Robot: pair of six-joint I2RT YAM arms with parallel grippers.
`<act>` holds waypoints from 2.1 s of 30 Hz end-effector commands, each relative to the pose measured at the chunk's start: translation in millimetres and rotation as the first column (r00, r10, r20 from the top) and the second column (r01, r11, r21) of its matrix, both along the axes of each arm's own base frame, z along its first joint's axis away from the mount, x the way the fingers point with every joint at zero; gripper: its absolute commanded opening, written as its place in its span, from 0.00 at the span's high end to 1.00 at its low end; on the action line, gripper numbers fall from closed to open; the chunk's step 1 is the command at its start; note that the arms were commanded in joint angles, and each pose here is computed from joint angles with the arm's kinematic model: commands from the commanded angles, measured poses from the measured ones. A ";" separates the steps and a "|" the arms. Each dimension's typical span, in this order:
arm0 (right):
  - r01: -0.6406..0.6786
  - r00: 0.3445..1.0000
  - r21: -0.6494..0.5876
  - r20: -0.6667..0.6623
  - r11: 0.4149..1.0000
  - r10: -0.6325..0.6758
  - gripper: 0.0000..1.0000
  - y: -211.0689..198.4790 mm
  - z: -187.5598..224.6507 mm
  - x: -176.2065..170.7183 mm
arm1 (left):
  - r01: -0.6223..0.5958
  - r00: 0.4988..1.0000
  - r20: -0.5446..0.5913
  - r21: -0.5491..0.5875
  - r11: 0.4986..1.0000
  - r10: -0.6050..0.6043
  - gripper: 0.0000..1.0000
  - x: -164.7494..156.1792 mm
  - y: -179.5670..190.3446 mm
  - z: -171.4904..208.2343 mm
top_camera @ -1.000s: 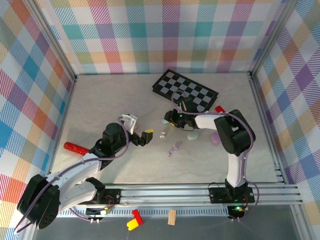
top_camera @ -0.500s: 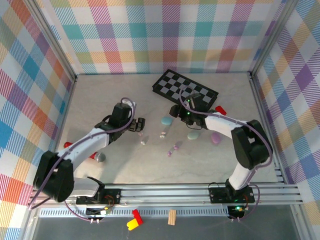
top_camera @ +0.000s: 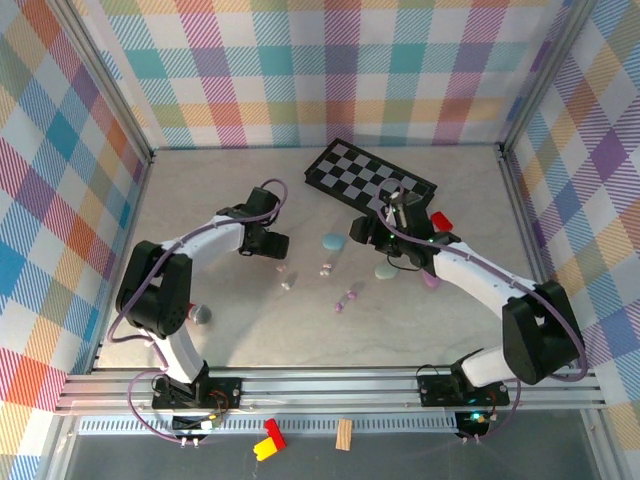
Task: Insert wireless bluetooth earbuds into charging case
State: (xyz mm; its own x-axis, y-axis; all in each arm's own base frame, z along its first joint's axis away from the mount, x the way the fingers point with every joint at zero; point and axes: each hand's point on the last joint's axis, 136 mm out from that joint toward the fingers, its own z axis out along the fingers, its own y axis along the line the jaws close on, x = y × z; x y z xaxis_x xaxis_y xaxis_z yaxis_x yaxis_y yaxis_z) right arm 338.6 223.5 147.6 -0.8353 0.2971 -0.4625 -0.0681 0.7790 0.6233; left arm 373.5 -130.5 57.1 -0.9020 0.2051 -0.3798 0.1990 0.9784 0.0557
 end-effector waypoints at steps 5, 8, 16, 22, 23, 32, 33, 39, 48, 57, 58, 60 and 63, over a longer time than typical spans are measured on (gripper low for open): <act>-0.037 0.999 0.000 -0.014 0.999 0.037 0.27 1.8 -8.0 -12.5 | 0.003 0.997 -0.077 0.036 0.999 0.000 0.27 -1.5 5.1 -19.8; -0.047 0.999 0.005 -0.020 0.999 0.047 0.27 4.4 -10.1 -12.9 | 0.003 0.997 -0.075 0.040 0.999 0.000 0.40 0.4 5.3 -23.7; -0.066 0.998 0.028 -0.010 0.997 0.066 0.27 8.6 1.2 -15.2 | 0.041 0.999 -0.020 0.004 0.999 -0.041 0.61 -1.0 0.3 -9.7; -0.108 0.994 0.033 0.013 0.994 0.108 0.27 8.5 21.0 -24.3 | 0.148 0.969 0.216 -0.131 0.980 -0.117 0.67 0.4 -19.8 40.9; -0.117 0.993 0.038 0.016 0.992 0.117 0.27 9.5 24.6 -26.2 | 0.163 0.956 0.267 -0.146 0.976 -0.120 0.67 4.8 -23.8 50.6; -0.247 0.969 0.185 0.020 0.951 0.248 0.27 33.6 60.1 -45.5 | 0.405 0.823 0.494 -0.167 0.899 -0.279 0.64 -15.7 -60.1 96.4; -0.268 0.963 0.203 0.016 0.942 0.270 0.27 37.2 63.7 -47.9 | 0.440 0.798 0.521 -0.159 0.884 -0.304 0.64 -20.5 -66.0 103.0; -0.358 0.927 0.286 -0.011 0.889 0.376 0.27 54.9 74.4 -58.5 | 0.640 0.640 0.628 -0.116 0.759 -0.443 0.63 -56.3 -101.9 132.8; -0.435 0.879 0.353 -0.032 0.829 0.475 0.27 76.1 79.1 -68.7 | 0.754 0.555 0.652 -0.132 0.644 -0.516 0.64 -89.9 -132.5 148.6; -0.480 0.846 0.361 -0.048 0.799 0.530 0.35 95.2 73.9 -74.1 | 0.793 0.526 0.638 -0.128 0.596 -0.563 0.64 -100.9 -148.6 147.6; -0.478 0.847 0.358 -0.054 0.802 0.529 0.38 95.1 71.7 -73.5 | 0.797 0.522 0.640 -0.130 0.590 -0.564 0.64 -102.7 -149.9 148.7; -0.479 0.846 0.360 -0.054 0.801 0.531 0.42 95.9 71.4 -72.9 | 0.801 0.518 0.646 -0.138 0.582 -0.561 0.64 -105.0 -151.3 151.2; -0.482 0.842 0.364 -0.061 0.797 0.537 0.47 96.9 68.4 -73.1 | 0.803 0.519 0.649 -0.145 0.579 -0.557 0.64 -106.6 -152.0 151.9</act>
State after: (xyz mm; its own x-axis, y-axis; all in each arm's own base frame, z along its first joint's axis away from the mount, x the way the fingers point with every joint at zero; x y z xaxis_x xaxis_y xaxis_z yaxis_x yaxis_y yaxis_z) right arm 265.3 315.2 207.4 -0.9634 -0.0640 -0.2604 -0.2614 0.4414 0.8584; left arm 271.2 -273.7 190.7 -0.2328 0.4204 -0.8770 0.8526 0.5220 0.0239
